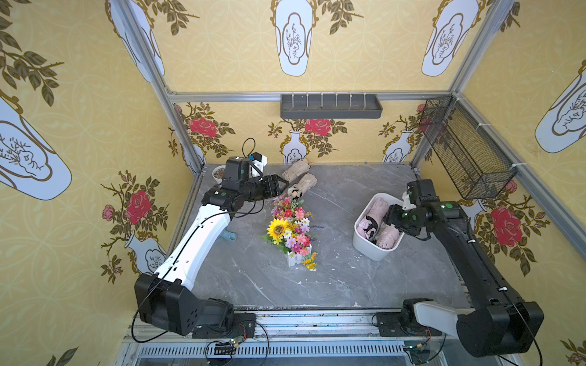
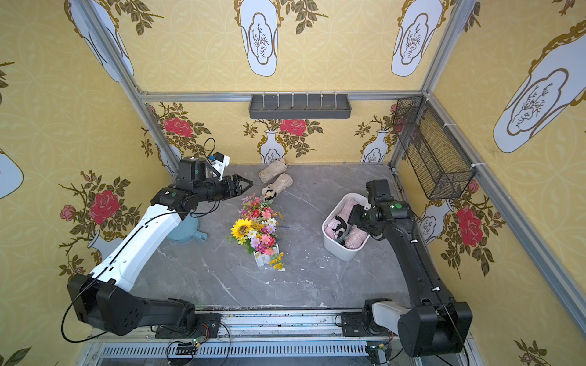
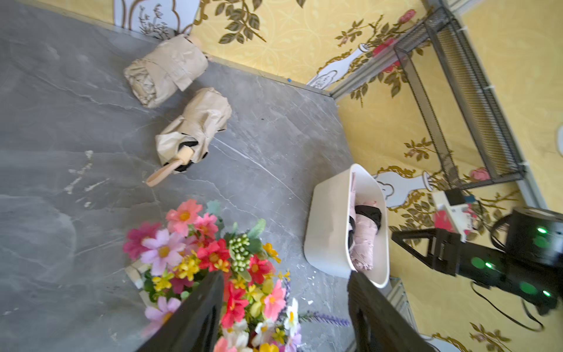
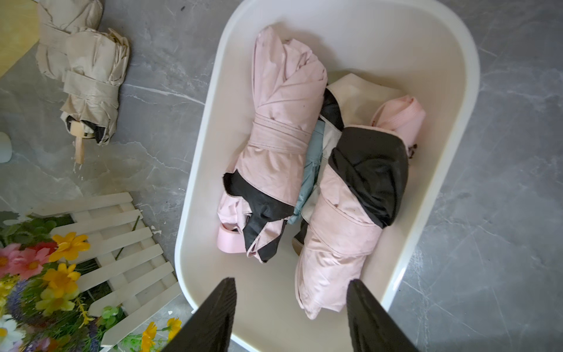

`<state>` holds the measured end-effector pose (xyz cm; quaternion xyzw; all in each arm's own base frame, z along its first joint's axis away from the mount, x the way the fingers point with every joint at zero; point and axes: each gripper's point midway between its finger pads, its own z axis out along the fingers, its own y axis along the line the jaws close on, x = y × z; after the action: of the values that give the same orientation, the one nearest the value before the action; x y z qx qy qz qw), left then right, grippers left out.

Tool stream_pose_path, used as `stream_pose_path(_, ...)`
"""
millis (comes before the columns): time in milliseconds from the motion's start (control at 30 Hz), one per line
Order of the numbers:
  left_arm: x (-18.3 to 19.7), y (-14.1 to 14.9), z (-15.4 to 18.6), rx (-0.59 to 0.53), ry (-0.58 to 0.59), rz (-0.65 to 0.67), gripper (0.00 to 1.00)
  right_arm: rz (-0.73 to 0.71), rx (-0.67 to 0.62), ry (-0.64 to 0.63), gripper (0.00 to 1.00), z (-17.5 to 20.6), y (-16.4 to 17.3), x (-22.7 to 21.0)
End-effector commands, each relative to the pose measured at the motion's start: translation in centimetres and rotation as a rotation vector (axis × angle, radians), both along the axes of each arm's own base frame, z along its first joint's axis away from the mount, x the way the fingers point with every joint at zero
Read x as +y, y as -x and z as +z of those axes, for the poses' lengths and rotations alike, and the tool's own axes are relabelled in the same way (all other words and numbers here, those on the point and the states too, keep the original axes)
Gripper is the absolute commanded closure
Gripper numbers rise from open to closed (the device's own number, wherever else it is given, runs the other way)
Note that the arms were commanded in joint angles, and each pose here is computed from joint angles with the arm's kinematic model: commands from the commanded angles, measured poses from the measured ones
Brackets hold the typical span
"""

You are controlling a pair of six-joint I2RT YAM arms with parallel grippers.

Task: Put the umbrella into the storage box
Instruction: Place the umbrella in the storage box.

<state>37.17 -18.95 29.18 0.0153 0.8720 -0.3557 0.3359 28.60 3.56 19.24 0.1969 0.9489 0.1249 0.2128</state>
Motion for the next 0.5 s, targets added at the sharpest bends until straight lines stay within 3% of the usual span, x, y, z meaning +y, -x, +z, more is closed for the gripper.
stream_pose_path(0,1.7,-2.2,-1.8,-0.009,-0.161,0.055,0.29,0.06,-0.043,-0.025,0.34,0.3,-1.0,0.9)
stream_pose_path(267,2.1,-8.4,-4.6,-0.003,-0.385,0.029,0.22,0.118,-0.074,-0.06,0.28,0.3,-2.3,2.0)
stream_pose_path(467,0.6,-12.6,-6.4,-0.053,-0.467,-0.082,0.18,0.152,-0.074,-0.079,0.24,0.1,-3.3,2.5)
